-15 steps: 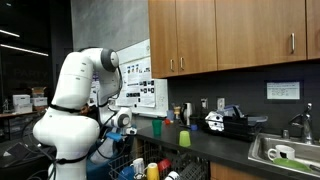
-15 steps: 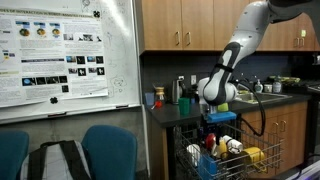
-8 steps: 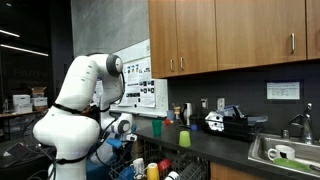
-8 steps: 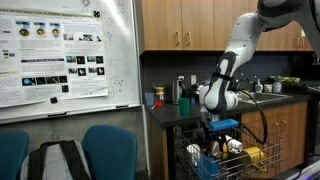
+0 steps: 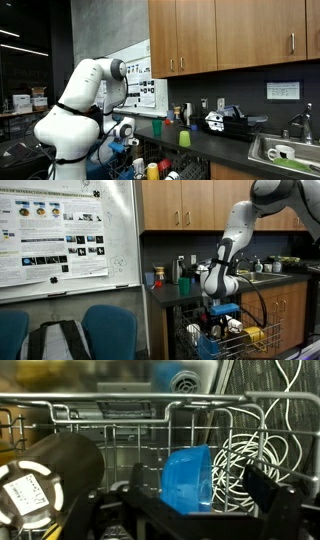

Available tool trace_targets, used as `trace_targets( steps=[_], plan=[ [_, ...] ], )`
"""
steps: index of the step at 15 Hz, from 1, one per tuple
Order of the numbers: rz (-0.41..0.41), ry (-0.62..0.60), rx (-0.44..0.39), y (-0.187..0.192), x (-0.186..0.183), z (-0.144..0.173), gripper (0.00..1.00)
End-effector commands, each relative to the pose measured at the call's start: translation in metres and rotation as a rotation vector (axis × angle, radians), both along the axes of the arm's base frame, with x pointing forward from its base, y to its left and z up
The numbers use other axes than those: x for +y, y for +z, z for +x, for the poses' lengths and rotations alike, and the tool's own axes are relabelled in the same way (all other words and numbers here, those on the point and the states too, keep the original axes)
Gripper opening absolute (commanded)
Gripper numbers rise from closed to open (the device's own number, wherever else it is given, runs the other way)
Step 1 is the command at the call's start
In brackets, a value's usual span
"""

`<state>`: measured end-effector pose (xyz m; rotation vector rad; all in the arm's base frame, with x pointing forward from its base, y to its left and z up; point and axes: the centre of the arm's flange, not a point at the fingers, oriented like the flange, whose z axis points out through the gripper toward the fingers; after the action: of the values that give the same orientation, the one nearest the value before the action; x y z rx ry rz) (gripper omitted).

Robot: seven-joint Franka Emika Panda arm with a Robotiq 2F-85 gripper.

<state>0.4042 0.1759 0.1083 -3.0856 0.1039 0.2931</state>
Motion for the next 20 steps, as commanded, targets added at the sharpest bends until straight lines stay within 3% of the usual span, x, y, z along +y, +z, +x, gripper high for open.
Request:
trace_targets(
  steps=[1,12,20],
  plan=[
    [0.014,0.001,0.007,-0.013,-0.006,0.008,1.00],
    [0.006,-0.004,0.029,-0.048,-0.003,0.009,1.00],
    [0.007,-0.003,0.000,-0.067,-0.006,0.016,1.00]
  ],
)
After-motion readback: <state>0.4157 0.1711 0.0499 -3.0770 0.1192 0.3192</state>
